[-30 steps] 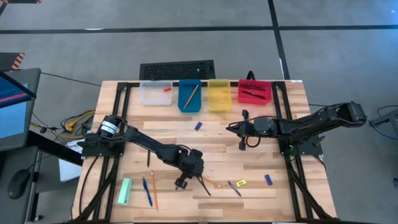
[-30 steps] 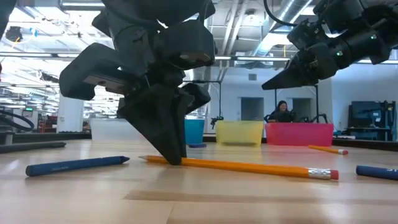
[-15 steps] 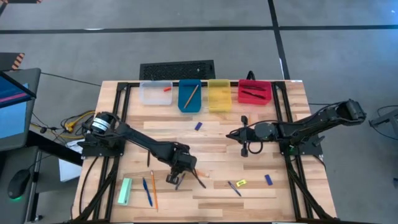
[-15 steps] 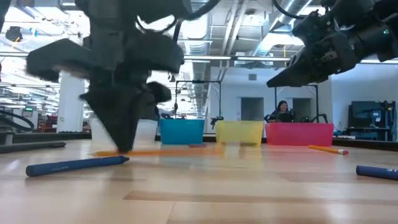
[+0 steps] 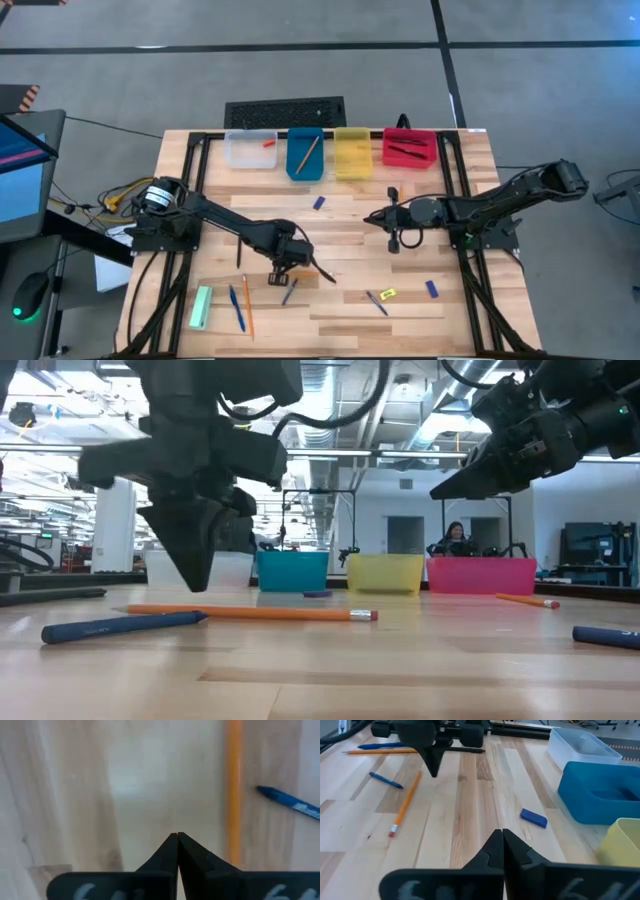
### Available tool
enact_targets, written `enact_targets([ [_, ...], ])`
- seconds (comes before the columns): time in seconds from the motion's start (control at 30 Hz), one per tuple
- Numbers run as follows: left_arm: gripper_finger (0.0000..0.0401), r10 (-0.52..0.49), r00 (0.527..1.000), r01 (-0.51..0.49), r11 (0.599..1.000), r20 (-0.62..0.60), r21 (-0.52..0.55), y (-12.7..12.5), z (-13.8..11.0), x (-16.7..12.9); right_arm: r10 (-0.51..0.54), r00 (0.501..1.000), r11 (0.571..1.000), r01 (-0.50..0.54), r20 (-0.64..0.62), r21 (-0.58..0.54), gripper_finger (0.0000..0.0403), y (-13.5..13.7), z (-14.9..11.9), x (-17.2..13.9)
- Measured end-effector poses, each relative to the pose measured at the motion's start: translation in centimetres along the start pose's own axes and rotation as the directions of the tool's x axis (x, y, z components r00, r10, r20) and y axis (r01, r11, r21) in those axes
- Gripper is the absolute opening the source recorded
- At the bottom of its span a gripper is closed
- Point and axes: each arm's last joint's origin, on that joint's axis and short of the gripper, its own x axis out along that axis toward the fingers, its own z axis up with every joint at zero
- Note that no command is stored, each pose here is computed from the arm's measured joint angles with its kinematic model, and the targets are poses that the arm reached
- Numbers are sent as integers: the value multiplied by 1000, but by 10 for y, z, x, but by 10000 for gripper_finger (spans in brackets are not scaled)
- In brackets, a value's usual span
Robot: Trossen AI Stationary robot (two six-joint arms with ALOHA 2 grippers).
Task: Sort crayons/erasers/pens/pencils in bins
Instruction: Put the orange pencil into the blue bin
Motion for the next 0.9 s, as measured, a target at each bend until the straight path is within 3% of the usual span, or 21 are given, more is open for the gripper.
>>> enact_targets([
  [0.23, 5, -28, 999, 28, 1000, 39, -7, -1, 4, 0, 0, 1000, 1000, 0, -10, -2, 8, 0, -1, 0],
  [0.47, 71, -96, 985, 100, 995, 142, -18, -5, 16, -5, 0, 1000, 1000, 0, -10, -2, 8, 0, -1, 0],
  [0.67, 128, -58, 971, 52, 998, 233, 31, -23, 22, -5, 0, 1000, 1000, 0, -10, -2, 8, 0, -1, 0],
  [0.9, 138, -15, 976, 3, 998, 216, 56, -35, 35, 6, 0, 1000, 1000, 0, -12, -2, 8, 0, -1, 0],
])
